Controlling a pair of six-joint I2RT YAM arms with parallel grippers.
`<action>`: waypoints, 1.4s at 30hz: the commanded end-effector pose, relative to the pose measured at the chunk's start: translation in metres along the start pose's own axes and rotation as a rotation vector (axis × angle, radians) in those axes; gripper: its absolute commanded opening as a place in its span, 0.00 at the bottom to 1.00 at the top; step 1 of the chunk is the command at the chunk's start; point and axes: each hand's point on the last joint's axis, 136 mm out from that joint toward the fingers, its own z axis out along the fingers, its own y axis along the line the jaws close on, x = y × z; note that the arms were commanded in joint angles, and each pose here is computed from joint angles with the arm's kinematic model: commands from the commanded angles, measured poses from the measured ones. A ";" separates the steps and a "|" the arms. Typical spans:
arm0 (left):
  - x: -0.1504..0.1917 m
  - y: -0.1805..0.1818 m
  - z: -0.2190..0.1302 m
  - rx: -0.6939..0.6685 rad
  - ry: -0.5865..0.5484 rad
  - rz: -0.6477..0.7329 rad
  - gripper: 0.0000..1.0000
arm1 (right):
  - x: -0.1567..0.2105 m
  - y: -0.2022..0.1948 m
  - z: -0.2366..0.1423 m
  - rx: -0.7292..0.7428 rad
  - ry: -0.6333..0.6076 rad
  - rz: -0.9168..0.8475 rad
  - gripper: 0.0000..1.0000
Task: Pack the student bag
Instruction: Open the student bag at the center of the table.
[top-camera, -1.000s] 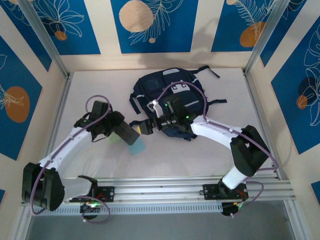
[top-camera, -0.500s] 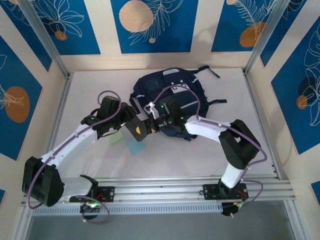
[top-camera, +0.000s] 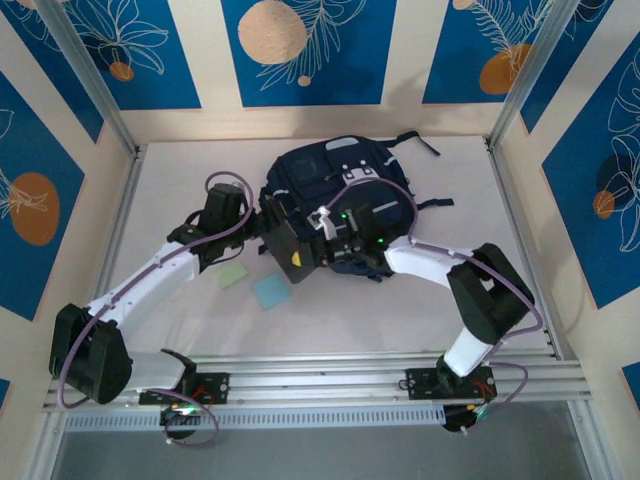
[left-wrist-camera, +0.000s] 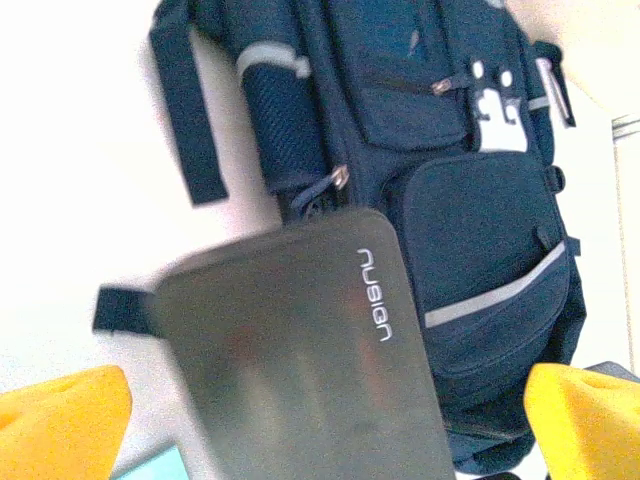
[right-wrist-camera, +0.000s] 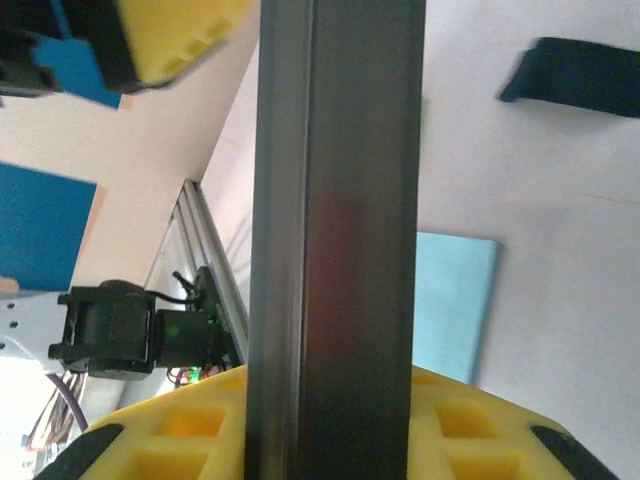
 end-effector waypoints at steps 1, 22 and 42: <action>-0.022 -0.028 -0.001 0.022 -0.083 0.190 1.00 | -0.013 -0.007 -0.034 0.038 -0.085 0.028 0.17; 0.105 -0.137 0.128 0.112 0.275 1.207 0.87 | -0.005 -0.129 -0.267 0.537 -0.681 0.477 0.19; 0.130 -0.111 0.198 -0.039 0.397 1.306 0.27 | -0.011 -0.119 -0.275 0.515 -0.705 0.461 0.19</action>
